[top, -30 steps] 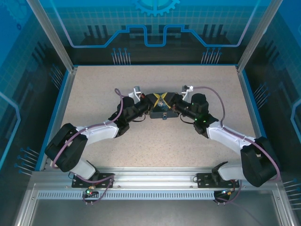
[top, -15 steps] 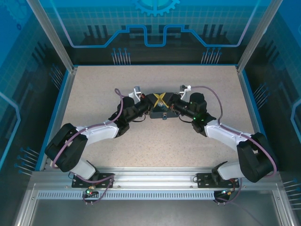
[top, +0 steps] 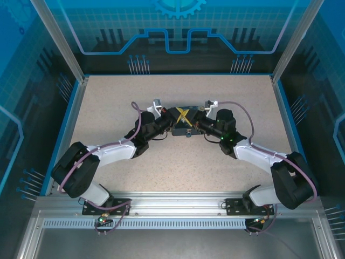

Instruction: Unlock the padlock with the key

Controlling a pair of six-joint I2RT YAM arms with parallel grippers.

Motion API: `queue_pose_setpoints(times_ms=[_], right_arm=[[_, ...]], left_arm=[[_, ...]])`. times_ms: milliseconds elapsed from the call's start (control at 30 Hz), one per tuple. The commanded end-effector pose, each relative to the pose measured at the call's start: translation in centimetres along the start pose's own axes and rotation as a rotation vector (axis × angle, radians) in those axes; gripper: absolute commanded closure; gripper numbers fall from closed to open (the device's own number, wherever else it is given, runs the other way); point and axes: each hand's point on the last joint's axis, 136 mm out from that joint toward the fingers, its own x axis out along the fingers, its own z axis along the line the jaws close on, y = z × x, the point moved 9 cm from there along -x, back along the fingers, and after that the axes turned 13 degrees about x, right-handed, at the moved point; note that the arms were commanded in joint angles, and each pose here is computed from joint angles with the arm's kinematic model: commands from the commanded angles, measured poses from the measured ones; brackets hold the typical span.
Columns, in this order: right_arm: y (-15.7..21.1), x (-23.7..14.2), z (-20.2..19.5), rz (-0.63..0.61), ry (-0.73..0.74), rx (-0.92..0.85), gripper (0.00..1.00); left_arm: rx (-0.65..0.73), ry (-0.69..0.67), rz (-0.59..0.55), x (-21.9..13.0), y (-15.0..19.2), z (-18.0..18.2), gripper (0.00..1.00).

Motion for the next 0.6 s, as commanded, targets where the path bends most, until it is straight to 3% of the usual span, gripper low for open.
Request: queue_pose_setpoints(times_ms=[0,567], right_arm=[[0.34,-0.19,0.4,-0.007,-0.035,0.005,0.75],[0.25,-0.03,0.5,-0.017,-0.046,0.018,0.8]], left_arm=[[0.028,0.006,-0.037,-0.77,-0.09,-0.68,1.0],[0.036,-0.016,-0.055,-1.31,-0.09,-0.52,1.0]])
